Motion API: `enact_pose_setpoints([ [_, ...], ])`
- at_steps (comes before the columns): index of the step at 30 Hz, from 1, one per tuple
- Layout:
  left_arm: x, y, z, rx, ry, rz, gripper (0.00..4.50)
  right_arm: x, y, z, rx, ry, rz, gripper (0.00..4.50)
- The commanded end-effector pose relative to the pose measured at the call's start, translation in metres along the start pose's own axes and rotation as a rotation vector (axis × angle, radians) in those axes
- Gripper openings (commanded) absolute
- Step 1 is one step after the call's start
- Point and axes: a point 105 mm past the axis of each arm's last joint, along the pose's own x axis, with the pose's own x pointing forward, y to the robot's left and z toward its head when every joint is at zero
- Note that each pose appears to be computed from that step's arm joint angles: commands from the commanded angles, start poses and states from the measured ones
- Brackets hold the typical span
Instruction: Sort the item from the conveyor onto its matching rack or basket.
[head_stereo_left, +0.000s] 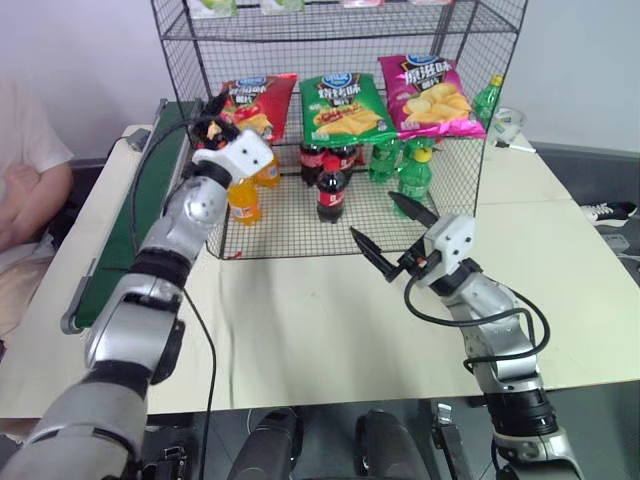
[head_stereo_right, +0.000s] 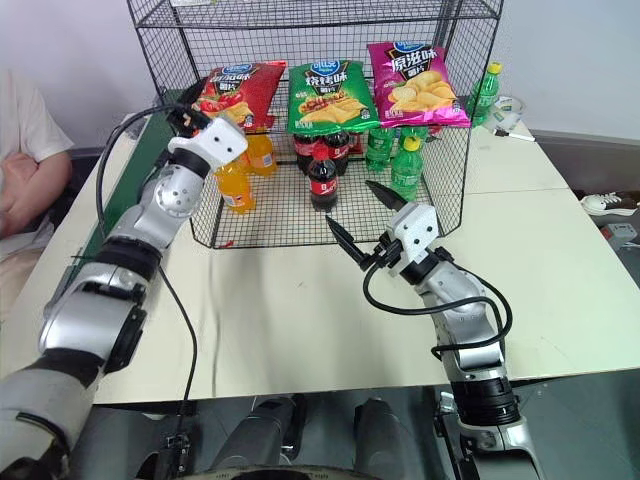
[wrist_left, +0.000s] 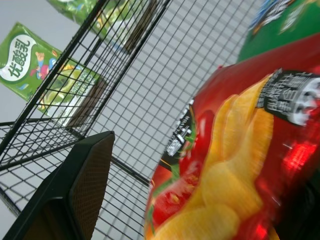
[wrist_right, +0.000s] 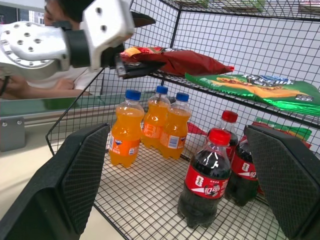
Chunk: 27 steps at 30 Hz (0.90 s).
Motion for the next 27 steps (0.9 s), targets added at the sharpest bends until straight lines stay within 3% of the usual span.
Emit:
enact_pose_setpoints([
  [1, -0.012, 0.026, 0.021, 0.003, -0.070, 0.054, 4.22, 0.003, 0.001, 0.013, -0.007, -0.052, 0.014, 4.50],
  [7, -0.053, 0.026, 0.026, -0.140, -0.071, -0.020, 4.22, -0.002, -0.005, 0.013, -0.020, -0.040, 0.027, 4.50],
  [9, -0.076, 0.012, 0.026, -0.388, -0.055, -0.134, 4.22, -0.009, -0.009, 0.013, -0.033, -0.022, 0.044, 4.50],
  [11, -0.093, 0.004, 0.029, -0.502, -0.061, -0.220, 4.22, -0.016, -0.014, 0.014, -0.036, -0.009, 0.054, 4.50],
  [13, -0.115, 0.011, 0.021, -0.697, -0.021, -0.269, 4.22, -0.033, -0.025, 0.013, -0.058, 0.043, 0.080, 4.50],
  [15, -0.132, 0.020, 0.014, -0.770, 0.002, -0.315, 4.22, -0.045, -0.034, 0.015, -0.070, 0.081, 0.102, 4.50],
  [19, -0.158, 0.044, -0.023, -0.797, 0.156, -0.317, 4.22, -0.070, -0.052, 0.017, -0.107, 0.163, 0.125, 4.50],
  [27, -0.214, 0.070, -0.073, -0.656, 0.346, -0.383, 4.22, -0.112, -0.073, 0.013, -0.154, 0.312, 0.149, 4.50],
])
